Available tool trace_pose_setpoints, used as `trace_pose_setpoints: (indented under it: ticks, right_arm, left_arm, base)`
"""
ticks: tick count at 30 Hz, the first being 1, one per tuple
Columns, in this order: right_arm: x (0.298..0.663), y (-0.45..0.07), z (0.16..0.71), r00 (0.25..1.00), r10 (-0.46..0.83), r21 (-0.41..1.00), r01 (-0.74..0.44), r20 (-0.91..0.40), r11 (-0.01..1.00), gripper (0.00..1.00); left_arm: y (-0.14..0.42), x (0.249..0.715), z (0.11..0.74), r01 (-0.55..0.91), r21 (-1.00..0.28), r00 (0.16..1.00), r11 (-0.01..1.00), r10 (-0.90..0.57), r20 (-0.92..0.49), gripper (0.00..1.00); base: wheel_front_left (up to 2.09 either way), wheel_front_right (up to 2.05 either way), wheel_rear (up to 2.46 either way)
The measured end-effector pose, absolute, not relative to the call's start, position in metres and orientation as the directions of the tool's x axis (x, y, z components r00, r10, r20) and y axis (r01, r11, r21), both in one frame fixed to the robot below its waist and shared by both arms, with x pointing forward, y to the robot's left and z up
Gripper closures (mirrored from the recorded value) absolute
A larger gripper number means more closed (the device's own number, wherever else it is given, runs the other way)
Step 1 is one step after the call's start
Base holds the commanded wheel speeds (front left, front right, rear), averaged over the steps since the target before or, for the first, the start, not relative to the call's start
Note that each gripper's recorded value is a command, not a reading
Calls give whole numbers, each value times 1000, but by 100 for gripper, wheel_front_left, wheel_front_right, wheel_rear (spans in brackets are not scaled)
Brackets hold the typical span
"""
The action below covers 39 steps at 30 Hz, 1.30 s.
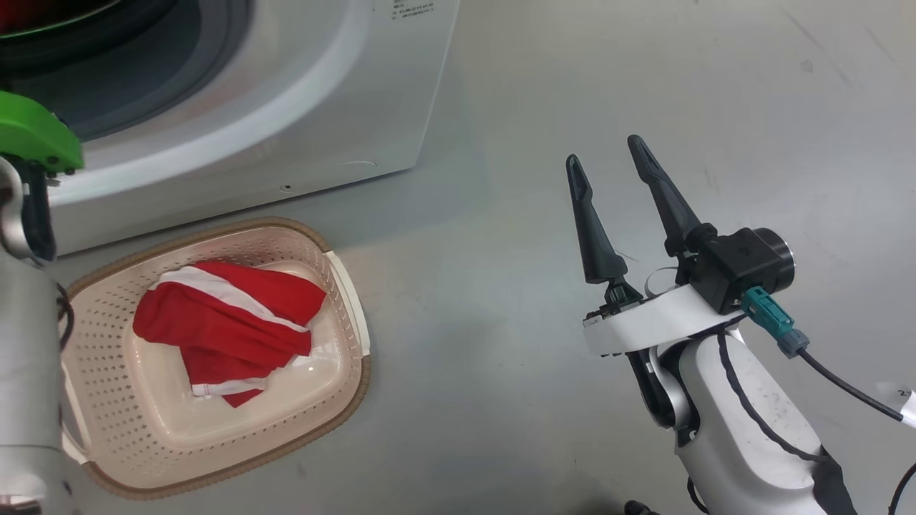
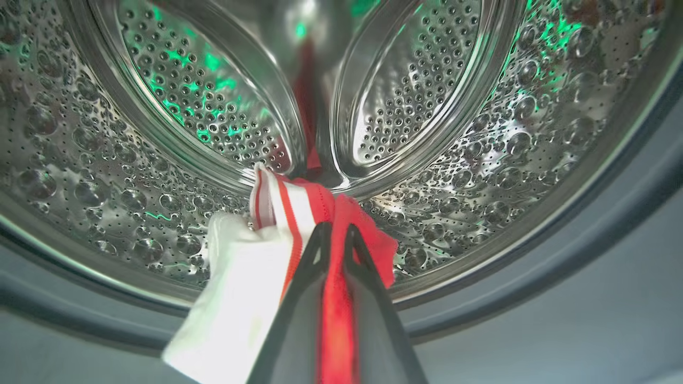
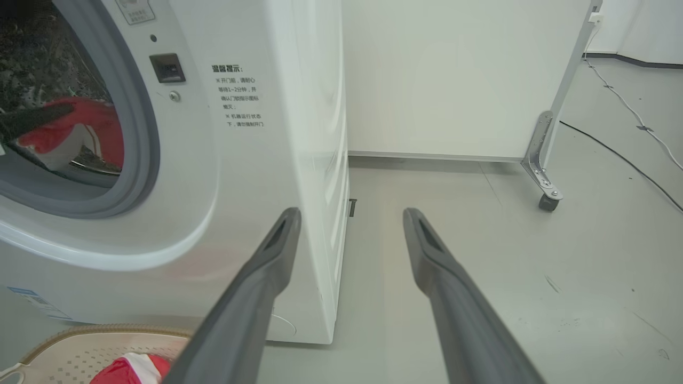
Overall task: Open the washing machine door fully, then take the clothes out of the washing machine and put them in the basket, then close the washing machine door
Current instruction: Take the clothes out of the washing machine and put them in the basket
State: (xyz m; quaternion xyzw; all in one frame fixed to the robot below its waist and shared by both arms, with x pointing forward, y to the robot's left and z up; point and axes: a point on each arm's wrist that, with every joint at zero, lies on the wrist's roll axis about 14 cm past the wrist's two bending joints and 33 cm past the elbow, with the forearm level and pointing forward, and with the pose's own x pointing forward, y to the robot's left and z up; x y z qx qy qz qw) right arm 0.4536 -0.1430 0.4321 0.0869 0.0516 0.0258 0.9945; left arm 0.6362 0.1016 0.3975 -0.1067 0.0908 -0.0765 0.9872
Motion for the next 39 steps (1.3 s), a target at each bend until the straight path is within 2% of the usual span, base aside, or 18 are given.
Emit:
trace_pose_setpoints:
  ticks: [20, 21, 26, 39]
  right_arm:
    - [436, -124, 456, 992, 119, 188, -108, -49, 976, 0]
    - [433, -122, 458, 991, 127, 191, -117, -44, 975, 0]
    - [428, -117, 464, 989, 143, 195, -135, -31, 971, 0]
    - [408, -111, 483, 986, 166, 193, -165, 12, 967, 0]
  left_arm:
    - [114, 575, 490, 155, -197, 987, 968, -141, 83, 100]
    - [114, 569, 513, 163, -201, 980, 966, -135, 146, 100]
    - [119, 557, 560, 168, -177, 956, 970, -117, 268, 100]
    - [131, 498, 628, 158, -151, 896, 976, -77, 437, 100]
  base:
    - [0, 0, 0]
    - [0, 0, 0]
    - [0, 0, 0]
    - [0, 0, 0]
